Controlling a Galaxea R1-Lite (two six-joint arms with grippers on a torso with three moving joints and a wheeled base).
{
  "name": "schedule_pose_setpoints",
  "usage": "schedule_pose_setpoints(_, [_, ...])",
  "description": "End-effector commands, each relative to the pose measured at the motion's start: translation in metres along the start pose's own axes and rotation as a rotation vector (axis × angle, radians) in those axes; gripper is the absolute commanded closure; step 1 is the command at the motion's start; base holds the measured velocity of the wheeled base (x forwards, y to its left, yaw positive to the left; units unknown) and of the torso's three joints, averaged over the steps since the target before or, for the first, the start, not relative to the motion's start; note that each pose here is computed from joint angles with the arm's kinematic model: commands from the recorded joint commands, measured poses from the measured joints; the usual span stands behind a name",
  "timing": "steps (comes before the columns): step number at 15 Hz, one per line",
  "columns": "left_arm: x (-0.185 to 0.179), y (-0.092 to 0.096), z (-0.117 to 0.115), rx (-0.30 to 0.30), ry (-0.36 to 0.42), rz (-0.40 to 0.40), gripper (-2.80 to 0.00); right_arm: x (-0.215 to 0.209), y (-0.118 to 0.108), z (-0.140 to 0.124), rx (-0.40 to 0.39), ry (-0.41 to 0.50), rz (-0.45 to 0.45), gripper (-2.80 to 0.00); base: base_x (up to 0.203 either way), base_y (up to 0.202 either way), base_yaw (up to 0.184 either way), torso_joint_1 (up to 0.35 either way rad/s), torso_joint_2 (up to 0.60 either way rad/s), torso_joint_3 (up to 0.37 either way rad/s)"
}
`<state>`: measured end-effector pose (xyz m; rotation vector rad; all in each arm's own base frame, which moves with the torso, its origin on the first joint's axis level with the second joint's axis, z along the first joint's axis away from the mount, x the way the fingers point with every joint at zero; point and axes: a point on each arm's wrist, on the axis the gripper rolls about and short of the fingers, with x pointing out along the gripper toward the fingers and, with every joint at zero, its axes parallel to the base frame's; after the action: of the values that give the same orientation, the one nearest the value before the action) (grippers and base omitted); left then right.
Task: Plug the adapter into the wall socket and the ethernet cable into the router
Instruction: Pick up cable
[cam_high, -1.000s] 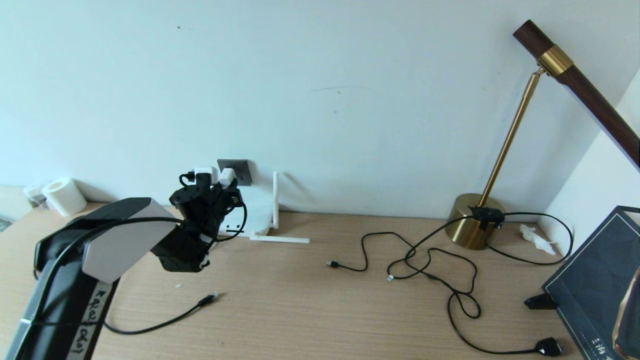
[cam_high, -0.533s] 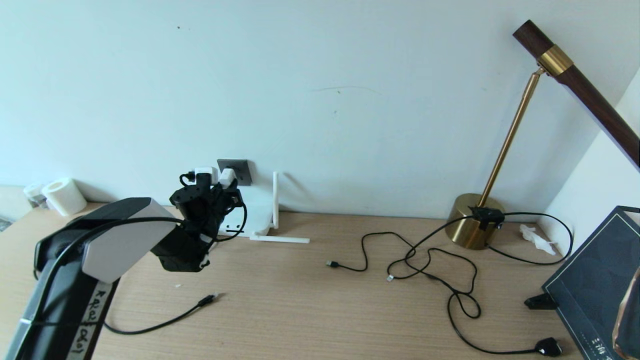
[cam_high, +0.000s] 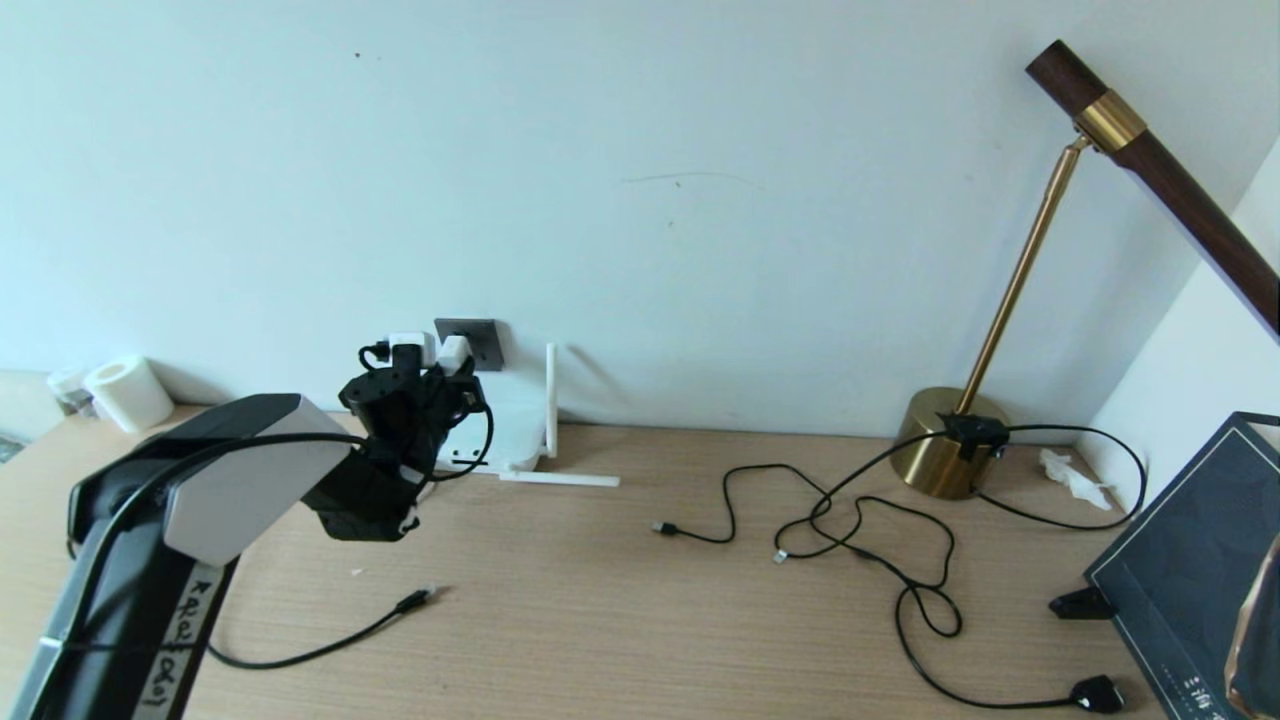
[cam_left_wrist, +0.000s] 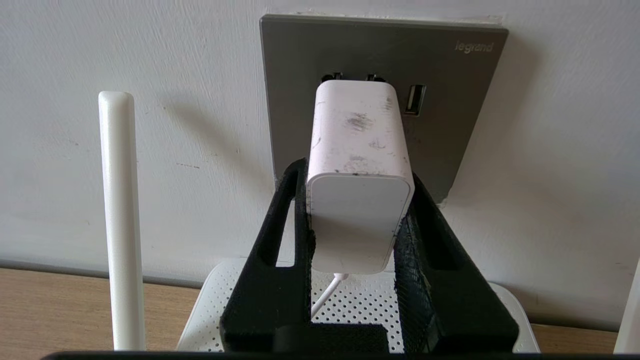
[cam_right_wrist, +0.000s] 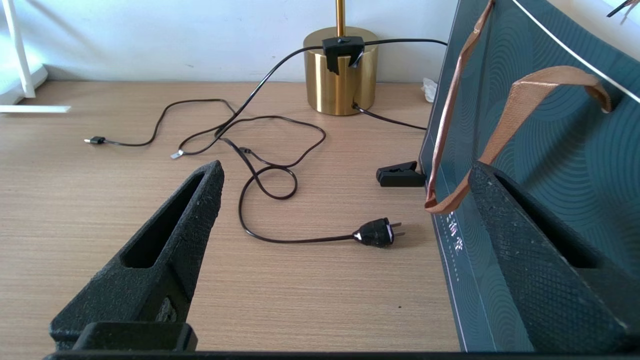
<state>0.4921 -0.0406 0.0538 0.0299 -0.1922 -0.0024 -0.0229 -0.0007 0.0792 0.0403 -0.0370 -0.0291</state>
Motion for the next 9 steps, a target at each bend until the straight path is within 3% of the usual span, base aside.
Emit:
schedule_pose_setpoints(1, [0.0002, 0.0000, -0.0002, 0.000, -0.004, 0.001, 0.00, 0.0007, -0.0001, -0.0030, 0.000, 0.010, -0.001, -2.80, 0.000, 0.000, 0.000, 0.000, 0.00, 0.000])
schedule_pose_setpoints(9, [0.0004, 0.0000, 0.0001, 0.000, -0.005, 0.001, 0.00, 0.0007, -0.0001, -0.0030, 0.000, 0.010, -0.001, -2.80, 0.000, 0.000, 0.000, 0.000, 0.00, 0.000])
